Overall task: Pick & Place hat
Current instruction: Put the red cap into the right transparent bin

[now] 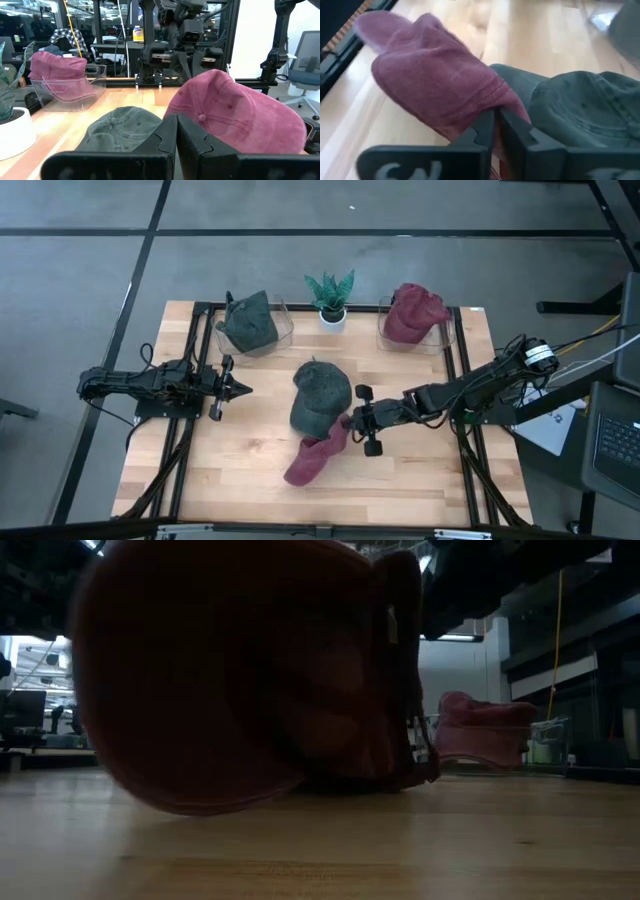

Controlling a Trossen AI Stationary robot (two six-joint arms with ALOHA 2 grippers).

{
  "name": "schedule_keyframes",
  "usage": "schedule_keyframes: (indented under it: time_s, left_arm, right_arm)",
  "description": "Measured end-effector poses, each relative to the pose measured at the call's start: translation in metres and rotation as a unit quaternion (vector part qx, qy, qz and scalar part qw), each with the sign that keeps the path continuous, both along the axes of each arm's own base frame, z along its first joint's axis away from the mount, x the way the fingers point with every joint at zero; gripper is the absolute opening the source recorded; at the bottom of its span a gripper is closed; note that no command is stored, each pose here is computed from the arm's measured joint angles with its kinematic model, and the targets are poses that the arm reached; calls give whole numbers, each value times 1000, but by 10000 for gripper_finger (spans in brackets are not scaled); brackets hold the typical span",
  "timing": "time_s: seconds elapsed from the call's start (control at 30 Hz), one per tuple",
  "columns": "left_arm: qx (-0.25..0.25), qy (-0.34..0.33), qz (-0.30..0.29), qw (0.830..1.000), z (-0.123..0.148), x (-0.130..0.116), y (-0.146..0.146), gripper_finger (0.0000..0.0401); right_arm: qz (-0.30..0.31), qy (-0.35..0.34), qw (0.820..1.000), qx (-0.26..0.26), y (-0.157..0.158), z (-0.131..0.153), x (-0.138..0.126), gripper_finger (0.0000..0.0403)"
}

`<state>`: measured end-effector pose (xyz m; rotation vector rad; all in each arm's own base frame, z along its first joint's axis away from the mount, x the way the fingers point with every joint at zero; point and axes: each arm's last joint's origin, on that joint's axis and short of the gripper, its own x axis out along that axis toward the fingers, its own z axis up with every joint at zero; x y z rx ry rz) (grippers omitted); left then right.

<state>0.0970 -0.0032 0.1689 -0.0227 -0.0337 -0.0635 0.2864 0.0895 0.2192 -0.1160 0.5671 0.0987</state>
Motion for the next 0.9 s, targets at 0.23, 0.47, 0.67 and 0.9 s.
schedule_keyframes:
  time_s: [0.23, 0.47, 0.67, 0.9]
  left_arm:
    - [0, 0, 0, 1000, 0, 0, 0, 6]
    - [0, 0, 0, 1000, 0, 0, 0, 6]
    - [0, 0, 0, 1000, 0, 0, 0, 6]
    - [0, 0, 0, 1000, 0, 0, 0, 6]
  right_arm:
    - [55, 71, 996, 26, 17, -10, -12, 67]
    - [69, 115, 990, 46, 37, -58, -19, 69]
    - [9, 159, 981, 111, 42, -75, -26, 69]
    - [61, 170, 960, 213, 59, -49, -22, 69]
